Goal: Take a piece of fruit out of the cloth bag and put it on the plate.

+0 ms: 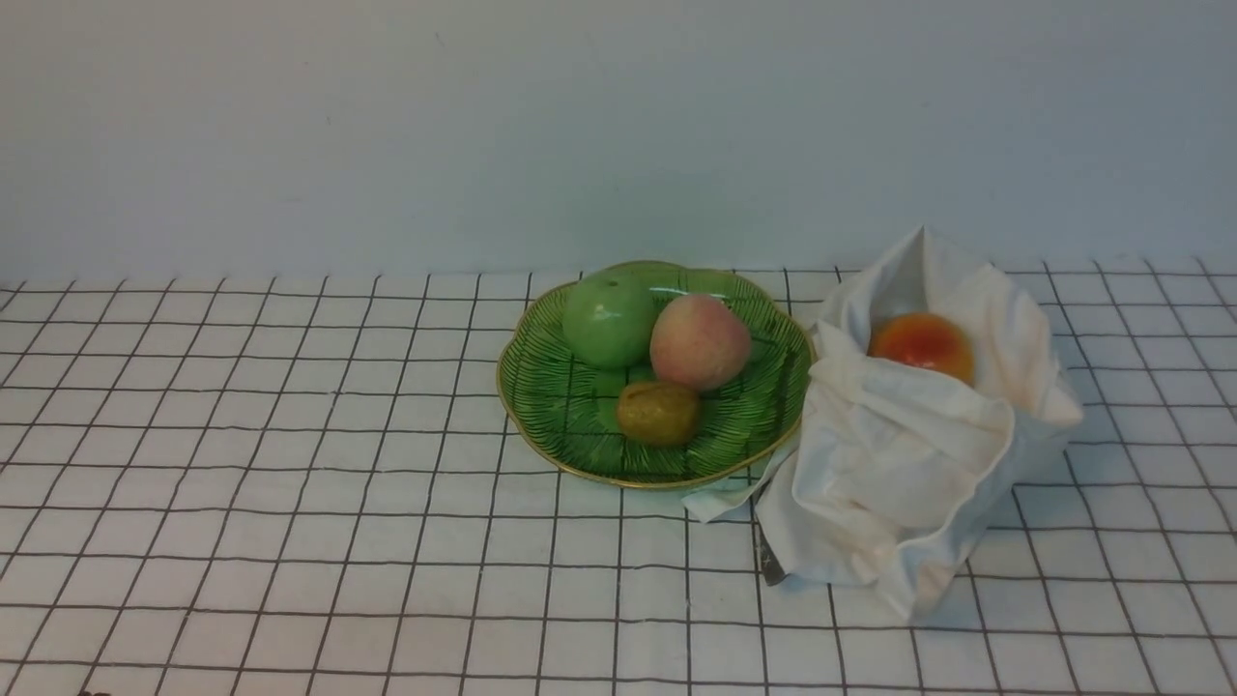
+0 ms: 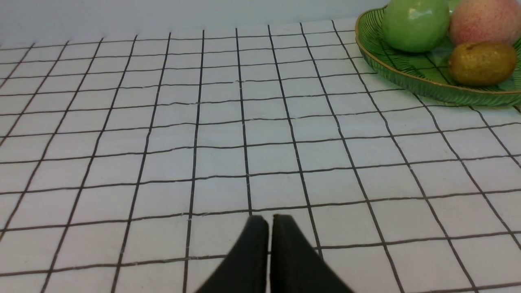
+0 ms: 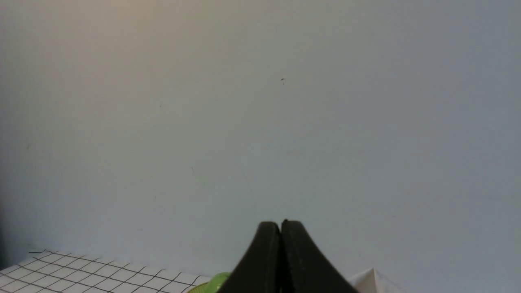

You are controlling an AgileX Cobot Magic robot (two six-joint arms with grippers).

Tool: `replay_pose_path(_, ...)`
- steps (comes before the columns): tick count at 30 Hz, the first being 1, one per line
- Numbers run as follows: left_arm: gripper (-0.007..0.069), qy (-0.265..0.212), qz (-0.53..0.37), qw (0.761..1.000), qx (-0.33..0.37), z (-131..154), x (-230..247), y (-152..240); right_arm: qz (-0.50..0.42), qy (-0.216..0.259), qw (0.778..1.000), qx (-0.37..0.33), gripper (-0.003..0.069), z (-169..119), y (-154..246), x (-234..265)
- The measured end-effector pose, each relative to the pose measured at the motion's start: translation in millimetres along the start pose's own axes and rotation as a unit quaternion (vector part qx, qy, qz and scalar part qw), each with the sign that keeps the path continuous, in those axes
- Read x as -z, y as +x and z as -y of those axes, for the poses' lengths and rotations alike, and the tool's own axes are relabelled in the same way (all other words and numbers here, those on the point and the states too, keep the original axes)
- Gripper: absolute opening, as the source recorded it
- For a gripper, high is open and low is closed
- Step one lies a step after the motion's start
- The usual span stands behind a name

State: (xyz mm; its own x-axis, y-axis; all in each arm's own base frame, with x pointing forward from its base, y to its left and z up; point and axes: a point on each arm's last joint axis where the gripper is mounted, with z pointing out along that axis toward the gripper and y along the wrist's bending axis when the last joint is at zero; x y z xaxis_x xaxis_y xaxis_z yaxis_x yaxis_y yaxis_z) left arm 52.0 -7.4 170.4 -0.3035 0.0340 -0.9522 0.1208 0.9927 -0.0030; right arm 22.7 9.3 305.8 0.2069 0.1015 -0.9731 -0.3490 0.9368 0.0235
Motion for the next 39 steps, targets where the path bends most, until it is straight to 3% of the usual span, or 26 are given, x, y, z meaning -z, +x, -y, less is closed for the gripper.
replay_pose_path(24,-0.0008,0.000,0.000,1.000,0.000,0.0,0.0,0.0,-0.003,0.000,1.000,0.001,-0.0015,0.2,4.5,-1.2)
replay_pose_path(31,-0.0008,0.000,0.000,1.000,0.000,0.0,0.0,0.0,-0.068,0.025,0.997,0.026,-0.0015,4.2,56.4,-7.0)
replay_pose_path(35,-0.0008,0.000,0.000,1.000,0.000,0.0,0.0,0.0,-0.146,0.080,0.986,0.027,-0.0015,11.8,102.7,-5.2)
replay_pose_path(39,-0.0008,0.000,0.000,1.000,0.000,0.0,0.0,0.0,-0.177,0.109,0.978,0.018,-0.0015,15.6,122.4,-2.1)
